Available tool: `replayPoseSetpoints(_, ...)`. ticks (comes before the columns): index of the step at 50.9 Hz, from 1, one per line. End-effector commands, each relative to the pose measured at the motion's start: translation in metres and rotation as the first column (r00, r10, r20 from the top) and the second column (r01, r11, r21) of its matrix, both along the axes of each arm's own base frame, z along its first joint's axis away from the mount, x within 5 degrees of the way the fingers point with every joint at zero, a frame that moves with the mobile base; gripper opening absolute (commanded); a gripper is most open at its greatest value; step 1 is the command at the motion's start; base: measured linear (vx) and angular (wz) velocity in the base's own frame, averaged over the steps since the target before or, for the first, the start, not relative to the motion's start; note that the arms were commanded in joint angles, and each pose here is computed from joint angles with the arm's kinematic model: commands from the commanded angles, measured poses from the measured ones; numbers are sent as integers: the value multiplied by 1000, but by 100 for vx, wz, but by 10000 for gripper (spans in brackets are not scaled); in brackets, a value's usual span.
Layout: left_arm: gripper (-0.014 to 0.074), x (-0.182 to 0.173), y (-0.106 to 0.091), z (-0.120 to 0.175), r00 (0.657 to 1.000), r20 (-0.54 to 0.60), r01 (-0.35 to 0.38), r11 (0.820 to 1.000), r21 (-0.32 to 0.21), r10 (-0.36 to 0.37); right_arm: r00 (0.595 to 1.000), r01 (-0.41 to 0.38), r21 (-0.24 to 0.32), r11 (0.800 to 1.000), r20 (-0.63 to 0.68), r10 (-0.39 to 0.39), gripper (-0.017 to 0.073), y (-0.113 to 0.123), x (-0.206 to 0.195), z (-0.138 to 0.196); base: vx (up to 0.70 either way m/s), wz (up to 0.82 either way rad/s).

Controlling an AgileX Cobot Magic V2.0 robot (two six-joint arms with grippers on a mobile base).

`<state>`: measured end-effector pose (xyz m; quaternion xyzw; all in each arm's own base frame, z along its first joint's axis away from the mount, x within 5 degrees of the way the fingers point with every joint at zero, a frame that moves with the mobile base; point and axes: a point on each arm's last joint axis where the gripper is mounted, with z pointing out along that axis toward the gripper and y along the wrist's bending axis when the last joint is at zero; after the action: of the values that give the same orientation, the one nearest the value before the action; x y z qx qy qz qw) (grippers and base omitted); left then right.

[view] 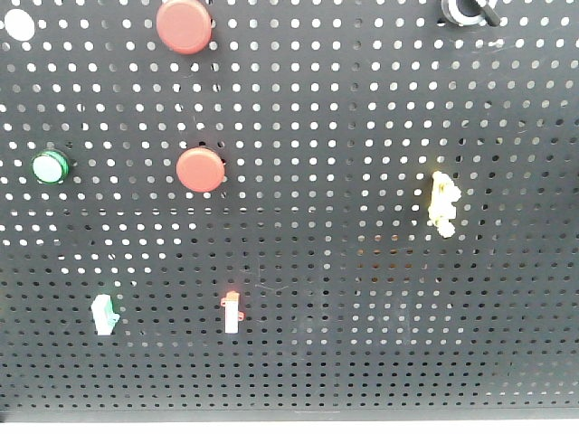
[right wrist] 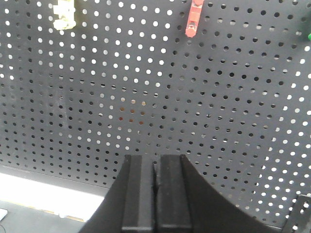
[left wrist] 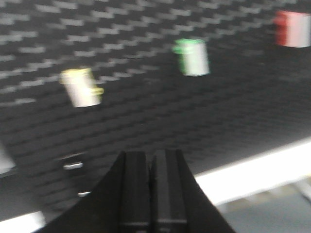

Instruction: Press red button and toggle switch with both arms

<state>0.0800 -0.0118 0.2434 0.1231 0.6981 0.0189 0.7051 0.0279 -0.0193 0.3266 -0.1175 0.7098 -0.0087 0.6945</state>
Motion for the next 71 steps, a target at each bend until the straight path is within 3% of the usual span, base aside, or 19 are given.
replayPoseSetpoints(1,1,-8,7,-8,986,149,-76,997,-12,77,997,-15,-12,1000,78,16,-3,2,0,13,0,0)
replayPoseSetpoints(9,1,-16,9,-39,985,143,-89,993,-72,99,997,-15,-12,1000,78,16,-3,2,0,13,0,0)
replayPoseSetpoints(18,1,-24,7,-50,996,55,-67,997,-40,69,997,-15,-12,1000,78,16,-3,2,0,13,0,0)
replayPoseSetpoints(71,1,-23,7,-51,997,39,-64,996,-57,66,997,-20,-11,1000,76,21,-3,2,0,13,0,0)
